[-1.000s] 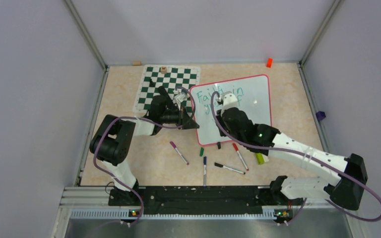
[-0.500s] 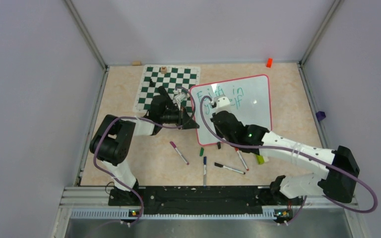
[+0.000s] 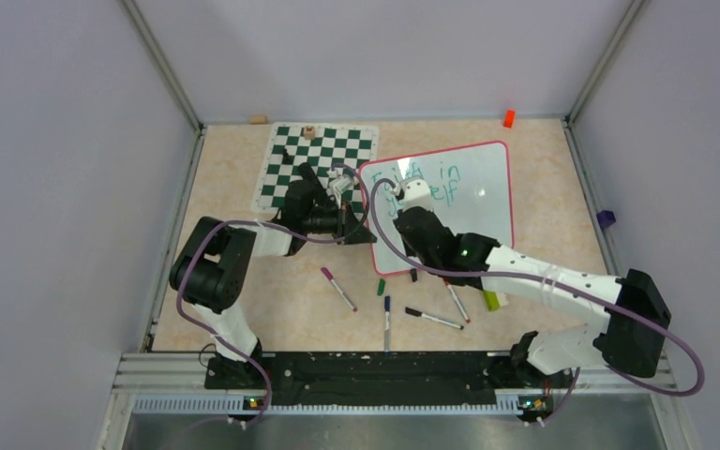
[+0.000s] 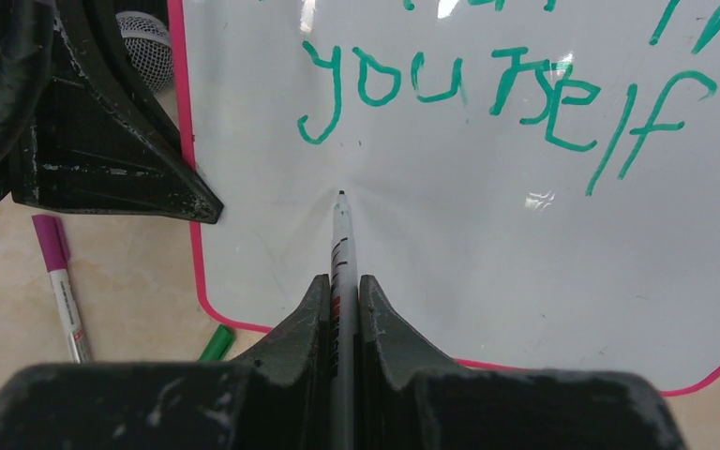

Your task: Write a sentence on the whiteboard

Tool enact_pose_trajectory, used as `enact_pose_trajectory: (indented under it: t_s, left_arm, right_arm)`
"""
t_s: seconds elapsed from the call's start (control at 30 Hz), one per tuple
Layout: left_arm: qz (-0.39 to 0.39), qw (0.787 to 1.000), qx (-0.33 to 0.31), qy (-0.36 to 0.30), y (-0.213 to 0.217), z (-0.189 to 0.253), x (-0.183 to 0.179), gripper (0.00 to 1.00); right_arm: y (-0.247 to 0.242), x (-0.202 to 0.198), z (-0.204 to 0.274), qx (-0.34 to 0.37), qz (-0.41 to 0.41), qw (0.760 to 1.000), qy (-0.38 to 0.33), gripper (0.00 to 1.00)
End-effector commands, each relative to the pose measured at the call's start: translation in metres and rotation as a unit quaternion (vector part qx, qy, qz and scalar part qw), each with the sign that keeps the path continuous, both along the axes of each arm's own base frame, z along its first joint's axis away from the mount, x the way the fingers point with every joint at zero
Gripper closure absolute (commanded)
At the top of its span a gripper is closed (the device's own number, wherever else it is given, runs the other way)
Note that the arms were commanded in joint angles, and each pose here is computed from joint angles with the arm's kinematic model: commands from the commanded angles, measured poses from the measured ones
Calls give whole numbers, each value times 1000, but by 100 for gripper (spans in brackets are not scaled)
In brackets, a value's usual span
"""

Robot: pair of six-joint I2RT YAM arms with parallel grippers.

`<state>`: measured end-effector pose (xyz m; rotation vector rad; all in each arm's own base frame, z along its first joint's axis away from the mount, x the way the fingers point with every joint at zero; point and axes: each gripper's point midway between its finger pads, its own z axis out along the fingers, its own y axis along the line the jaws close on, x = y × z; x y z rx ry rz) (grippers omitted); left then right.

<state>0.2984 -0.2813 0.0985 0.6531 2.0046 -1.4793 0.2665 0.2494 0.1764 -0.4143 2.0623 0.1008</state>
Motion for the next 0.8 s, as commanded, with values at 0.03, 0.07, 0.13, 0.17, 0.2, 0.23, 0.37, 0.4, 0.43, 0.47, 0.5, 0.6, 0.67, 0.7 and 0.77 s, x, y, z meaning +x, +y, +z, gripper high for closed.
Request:
enact_pose_trajectory:
  t_s: [0.03,0.07,0.13,0.17,0.2,0.23,0.37,0.4,0.43,0.47,0.5,0.6,0.67,0.7,0.77]
  left_arm:
    - [4,1000,-1,-15,0,6,0,100]
    - [3,1000,-1,-15,0,5,-1,100]
    - [4,1000,-2,-16,0,6,0,100]
    - [3,1000,-2,-16,0,6,0,100]
    - [4,1000,-2,-16,0,6,0,100]
    - [4,1000,-1,-15,0,6,0,100]
    - [4,1000,-1,-15,0,5,0,100]
    - [3,1000,-2,-17,0,6,0,100]
    - [3,1000,-2,-16,0,6,0,100]
    - [4,1000,-1,-16,0,6,0,100]
    - [4,1000,-1,-16,0,6,0,100]
    - [4,1000,-1,-16,0,6,0,100]
    - [3,1000,-1,-16,0,6,0,100]
    - [3,1000,-2,-17,0,6,0,100]
    - [4,1000,-1,-17,0,6,0,100]
  right_arm:
    - [11,13,28,20,-14,999,-36,100]
    - [12,13,27,19,-13,999,-36,100]
    - [13,14,26,18,-14,999,-36,100]
    - [13,14,25,17,-15,999,-35,100]
    - [13,15,24,15,-16,999,-35,100]
    - [13,16,23,14,-16,999,-35,100]
    - [13,16,16,7,-19,999,-31,100]
    - [13,17,14,7,-21,999,-29,100]
    - [12,17,12,7,-22,999,-27,100]
    - [12,17,11,6,-22,999,-25,100]
    - [12,16,10,6,-22,999,-24,100]
    - [9,14,8,4,-22,1000,-21,100]
    - [7,13,6,3,-23,1000,-17,100]
    - [6,12,6,2,-23,1000,-16,100]
    - [3,9,3,-1,-22,1000,-12,100]
